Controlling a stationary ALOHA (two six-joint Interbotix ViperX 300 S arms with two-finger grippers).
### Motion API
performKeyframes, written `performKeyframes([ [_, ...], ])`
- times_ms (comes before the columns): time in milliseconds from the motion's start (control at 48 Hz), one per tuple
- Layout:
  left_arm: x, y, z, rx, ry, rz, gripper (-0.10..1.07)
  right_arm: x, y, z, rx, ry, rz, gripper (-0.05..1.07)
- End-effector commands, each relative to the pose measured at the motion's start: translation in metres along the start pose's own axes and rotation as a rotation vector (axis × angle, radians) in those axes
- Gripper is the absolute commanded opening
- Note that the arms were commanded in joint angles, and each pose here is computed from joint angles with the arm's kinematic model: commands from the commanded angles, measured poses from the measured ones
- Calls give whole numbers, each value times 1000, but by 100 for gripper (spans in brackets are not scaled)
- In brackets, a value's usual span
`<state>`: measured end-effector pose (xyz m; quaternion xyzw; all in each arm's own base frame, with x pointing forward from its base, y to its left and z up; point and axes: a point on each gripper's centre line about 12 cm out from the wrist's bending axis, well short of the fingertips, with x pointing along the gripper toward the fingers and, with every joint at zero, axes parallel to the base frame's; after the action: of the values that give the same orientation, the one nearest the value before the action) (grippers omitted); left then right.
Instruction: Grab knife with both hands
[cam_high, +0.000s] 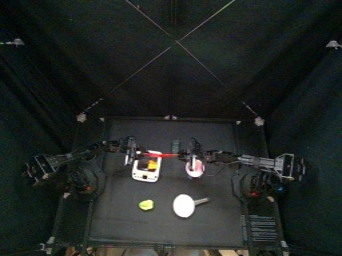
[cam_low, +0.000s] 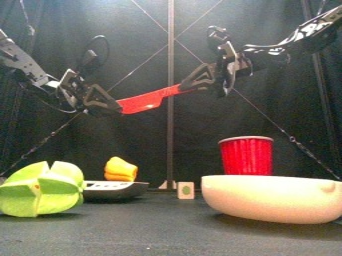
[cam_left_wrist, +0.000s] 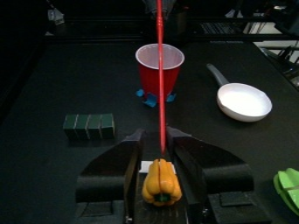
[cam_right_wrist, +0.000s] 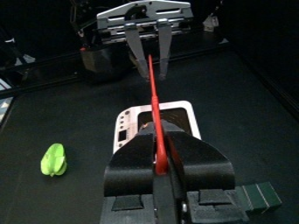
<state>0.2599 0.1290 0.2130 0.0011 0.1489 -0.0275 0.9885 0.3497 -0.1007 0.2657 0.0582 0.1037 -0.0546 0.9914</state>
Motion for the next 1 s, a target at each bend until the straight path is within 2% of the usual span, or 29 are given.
performKeyframes([
  [0, 1, 3, 9, 14, -23, 2, 63, -1, 2, 13, -7, -38, 9, 22],
  [250, -1, 3, 10, 18, -25, 3, 43, 1, 2, 10, -5, -30, 9, 22],
  [438, -2, -1, 5, 7, -24, -5, 29, 6, -1, -4, 10, 11, 4, 22],
  [604, -5, -7, -1, -6, -19, -14, 28, 14, 0, -18, 18, 51, 12, 22],
  [979, -10, -11, 1, 26, -18, -20, 28, 21, 1, -21, 25, 66, 12, 22],
])
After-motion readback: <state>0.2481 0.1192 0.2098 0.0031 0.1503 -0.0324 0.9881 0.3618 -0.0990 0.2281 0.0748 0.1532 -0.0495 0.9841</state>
